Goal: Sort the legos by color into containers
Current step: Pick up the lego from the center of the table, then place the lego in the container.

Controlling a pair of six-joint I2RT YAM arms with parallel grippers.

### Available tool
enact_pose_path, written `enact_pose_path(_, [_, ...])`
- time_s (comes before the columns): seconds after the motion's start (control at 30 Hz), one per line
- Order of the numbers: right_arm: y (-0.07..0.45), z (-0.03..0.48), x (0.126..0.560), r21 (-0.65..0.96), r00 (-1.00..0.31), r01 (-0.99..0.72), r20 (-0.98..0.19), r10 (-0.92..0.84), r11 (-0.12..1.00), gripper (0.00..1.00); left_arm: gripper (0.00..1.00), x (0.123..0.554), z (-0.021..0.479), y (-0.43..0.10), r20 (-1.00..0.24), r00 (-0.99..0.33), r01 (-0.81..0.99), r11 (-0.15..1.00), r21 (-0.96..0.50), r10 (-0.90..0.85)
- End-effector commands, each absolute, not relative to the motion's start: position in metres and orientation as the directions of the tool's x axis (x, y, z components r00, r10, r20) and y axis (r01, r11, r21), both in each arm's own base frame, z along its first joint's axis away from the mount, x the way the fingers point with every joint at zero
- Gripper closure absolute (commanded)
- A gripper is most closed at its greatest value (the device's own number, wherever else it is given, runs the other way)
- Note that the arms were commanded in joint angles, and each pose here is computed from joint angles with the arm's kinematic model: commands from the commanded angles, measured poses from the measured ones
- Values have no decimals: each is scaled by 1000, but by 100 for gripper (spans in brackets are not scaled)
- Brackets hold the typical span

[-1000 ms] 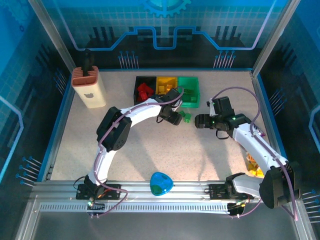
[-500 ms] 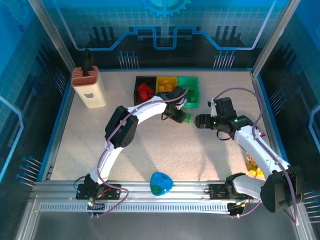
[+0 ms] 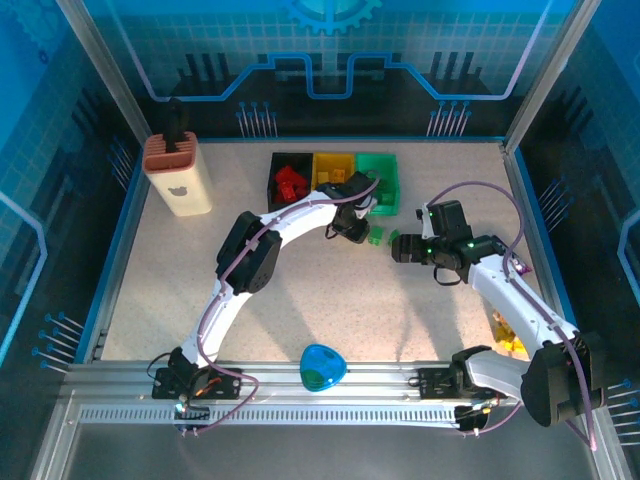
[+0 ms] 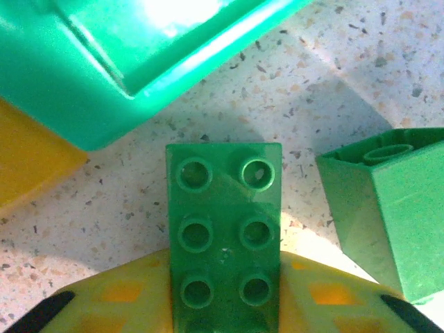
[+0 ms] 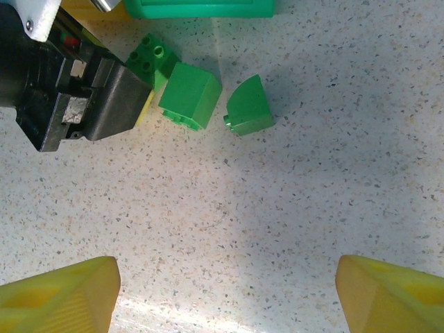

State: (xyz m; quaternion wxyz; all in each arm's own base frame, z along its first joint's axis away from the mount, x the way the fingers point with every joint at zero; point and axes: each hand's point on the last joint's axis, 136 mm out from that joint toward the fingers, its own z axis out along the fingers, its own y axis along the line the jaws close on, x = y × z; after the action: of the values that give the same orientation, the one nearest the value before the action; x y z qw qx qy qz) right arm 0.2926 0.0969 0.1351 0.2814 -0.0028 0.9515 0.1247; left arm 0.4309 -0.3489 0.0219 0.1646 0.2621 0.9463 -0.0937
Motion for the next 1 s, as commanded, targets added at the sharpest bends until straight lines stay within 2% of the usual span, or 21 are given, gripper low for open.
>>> enact_pose_path(0.0, [98, 141, 295, 278, -826, -63, -554, 106, 959, 18, 69, 412, 17, -349, -320, -786, 569, 821, -42, 529])
enact_pose_path(0.13, [98, 137, 295, 280, -828, -60, -550, 109, 958, 19, 74, 403, 30, -348, -346, -750, 595, 803, 21, 564])
enact_pose_path(0.53, [83, 125, 285, 261, -824, 1, -547, 149, 965, 19, 76, 407, 125, -356, -549, -695, 585, 810, -54, 465])
enact_pose_path(0.77, [74, 122, 275, 261, -812, 39, -555, 183, 964, 19, 76, 438, 151, -360, -607, -699, 543, 833, -107, 378])
enact_pose_path(0.97, [73, 122, 266, 278, -807, 42, -557, 197, 960, 20, 75, 474, 153, -362, -628, -703, 500, 860, -103, 334])
